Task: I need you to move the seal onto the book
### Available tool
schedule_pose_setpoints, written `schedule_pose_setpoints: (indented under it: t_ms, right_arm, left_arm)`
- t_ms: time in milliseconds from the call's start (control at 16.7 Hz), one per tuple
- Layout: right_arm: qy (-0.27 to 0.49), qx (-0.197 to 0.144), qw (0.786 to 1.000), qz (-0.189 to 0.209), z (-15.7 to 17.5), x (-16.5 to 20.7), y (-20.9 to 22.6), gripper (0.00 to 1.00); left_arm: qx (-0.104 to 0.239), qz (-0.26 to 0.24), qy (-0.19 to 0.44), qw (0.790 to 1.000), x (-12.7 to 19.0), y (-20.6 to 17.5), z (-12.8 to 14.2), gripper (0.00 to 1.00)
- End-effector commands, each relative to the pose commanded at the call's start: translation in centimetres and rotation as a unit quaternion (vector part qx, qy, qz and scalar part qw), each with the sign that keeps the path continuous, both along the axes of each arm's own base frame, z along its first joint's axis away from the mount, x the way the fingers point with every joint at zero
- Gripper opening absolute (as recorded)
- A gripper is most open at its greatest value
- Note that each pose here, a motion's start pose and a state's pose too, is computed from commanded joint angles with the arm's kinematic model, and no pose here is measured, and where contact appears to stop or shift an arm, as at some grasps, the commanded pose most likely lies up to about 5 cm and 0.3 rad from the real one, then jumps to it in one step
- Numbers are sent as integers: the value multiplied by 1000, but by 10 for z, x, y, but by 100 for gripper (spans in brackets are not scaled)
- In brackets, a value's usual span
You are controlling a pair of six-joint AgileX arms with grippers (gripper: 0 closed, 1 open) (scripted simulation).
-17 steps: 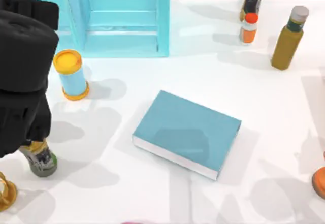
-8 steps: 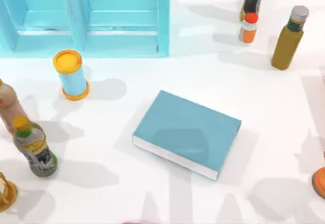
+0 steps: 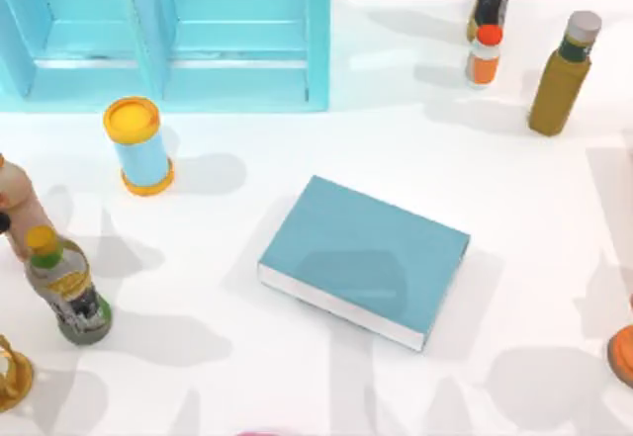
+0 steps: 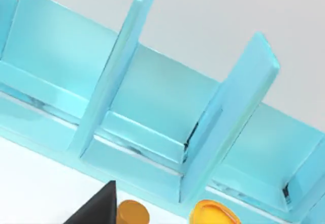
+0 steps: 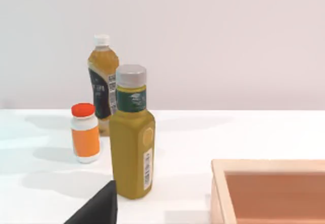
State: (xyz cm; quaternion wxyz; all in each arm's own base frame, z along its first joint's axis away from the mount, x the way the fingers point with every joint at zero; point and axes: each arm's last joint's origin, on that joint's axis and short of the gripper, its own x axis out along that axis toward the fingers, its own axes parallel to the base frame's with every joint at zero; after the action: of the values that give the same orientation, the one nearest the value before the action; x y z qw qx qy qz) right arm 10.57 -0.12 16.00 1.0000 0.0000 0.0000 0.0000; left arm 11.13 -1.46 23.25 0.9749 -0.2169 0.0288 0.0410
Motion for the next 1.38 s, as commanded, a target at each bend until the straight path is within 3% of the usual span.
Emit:
schedule_pose_setpoints:
  t_ms: [240, 480, 1080, 1380]
  right_arm:
    - [0, 0, 1000, 0, 0, 0, 0, 100]
    - [0, 0, 1000, 0, 0, 0, 0, 100]
    - [5, -2, 1000, -2, 1, 0, 0, 100]
    - [100, -30, 994, -34, 31, 4, -8, 100]
  left_arm:
    - [132, -29, -6, 991, -4, 8, -46, 100]
    - [205, -40, -25, 978, -6, 13, -69, 100]
    - [217, -41, -29, 975, -6, 13, -73, 100]
    - [217, -41, -29, 975, -6, 13, -73, 100]
